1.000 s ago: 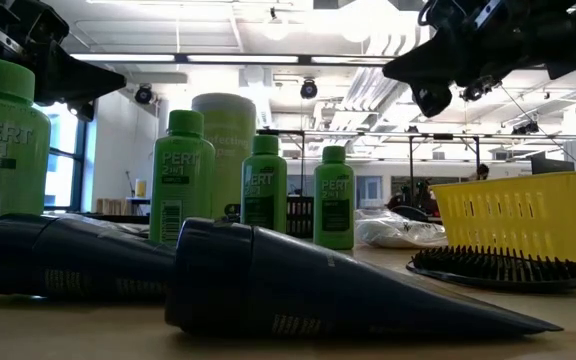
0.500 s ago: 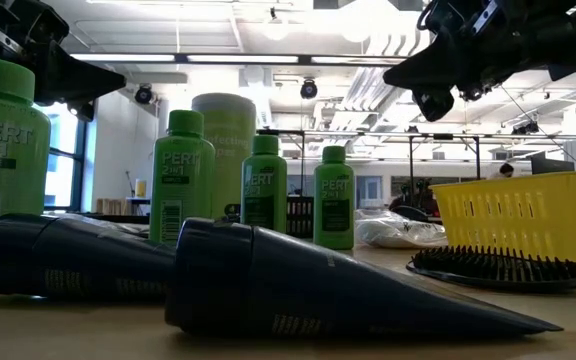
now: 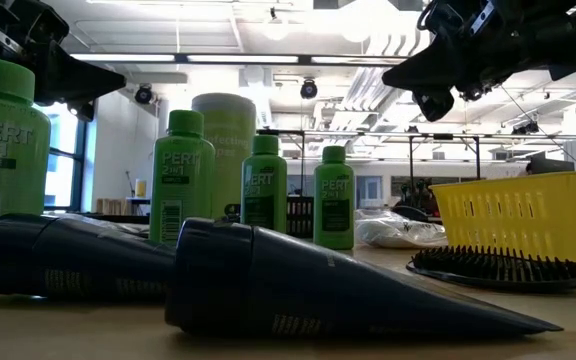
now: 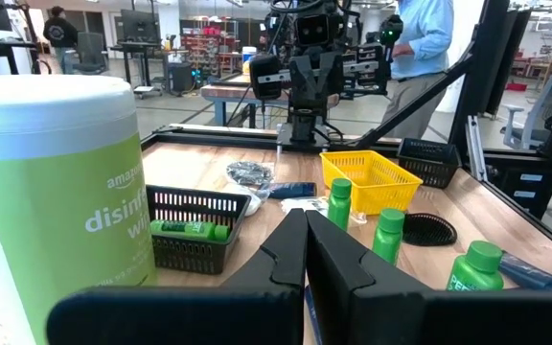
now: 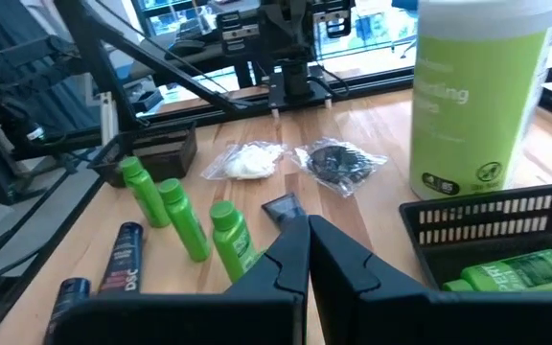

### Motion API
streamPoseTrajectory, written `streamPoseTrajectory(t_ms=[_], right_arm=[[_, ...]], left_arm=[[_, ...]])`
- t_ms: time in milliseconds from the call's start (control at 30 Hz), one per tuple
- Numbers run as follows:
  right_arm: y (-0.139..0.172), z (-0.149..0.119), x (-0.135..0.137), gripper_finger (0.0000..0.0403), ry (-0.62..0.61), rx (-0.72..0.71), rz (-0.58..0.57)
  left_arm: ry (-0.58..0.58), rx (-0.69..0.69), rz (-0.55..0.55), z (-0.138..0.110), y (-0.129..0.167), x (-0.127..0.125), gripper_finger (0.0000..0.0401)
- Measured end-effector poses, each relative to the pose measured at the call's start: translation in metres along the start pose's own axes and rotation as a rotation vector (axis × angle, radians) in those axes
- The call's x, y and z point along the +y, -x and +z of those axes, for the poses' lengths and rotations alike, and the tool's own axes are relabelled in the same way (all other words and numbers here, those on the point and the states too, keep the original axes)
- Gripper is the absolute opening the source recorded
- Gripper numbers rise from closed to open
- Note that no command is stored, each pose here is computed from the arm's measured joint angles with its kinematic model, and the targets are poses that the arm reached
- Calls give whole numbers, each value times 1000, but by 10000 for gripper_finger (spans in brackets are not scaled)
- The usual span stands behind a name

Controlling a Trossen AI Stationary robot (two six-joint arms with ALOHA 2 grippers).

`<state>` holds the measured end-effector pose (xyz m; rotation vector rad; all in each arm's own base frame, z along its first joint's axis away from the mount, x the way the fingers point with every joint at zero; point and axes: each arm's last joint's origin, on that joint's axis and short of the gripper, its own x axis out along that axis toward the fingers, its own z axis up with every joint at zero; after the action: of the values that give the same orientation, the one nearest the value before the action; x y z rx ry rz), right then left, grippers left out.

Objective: Pick & Place Travel size toiletries
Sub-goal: Put the white cotton pack into the bottom right black bin

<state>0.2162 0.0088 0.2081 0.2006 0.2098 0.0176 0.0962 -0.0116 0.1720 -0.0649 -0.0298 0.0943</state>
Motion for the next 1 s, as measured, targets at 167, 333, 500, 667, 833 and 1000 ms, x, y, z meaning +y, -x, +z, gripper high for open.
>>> streamPoseTrajectory(t_ms=[167, 333, 500, 667, 833, 1000], right_arm=[[0, 0, 0, 31, 0, 0, 1], [0, 0, 0, 86, 0, 0, 1], [0, -1, 0, 155, -21, 13, -2], [0, -1, 0, 211, -74, 17, -3], [0, -3, -1, 243, -81, 34, -23], [0, -8, -4, 247, -73, 69, -92]], left_arm=[[0, 0, 0, 0, 0, 0, 3], [0, 0, 0, 0, 0, 0, 3], [0, 0, 0, 0, 0, 0, 3], [0, 0, 0, 0, 0, 0, 3], [0, 0, 0, 0, 0, 0, 3], [0, 0, 0, 0, 0, 0, 3]])
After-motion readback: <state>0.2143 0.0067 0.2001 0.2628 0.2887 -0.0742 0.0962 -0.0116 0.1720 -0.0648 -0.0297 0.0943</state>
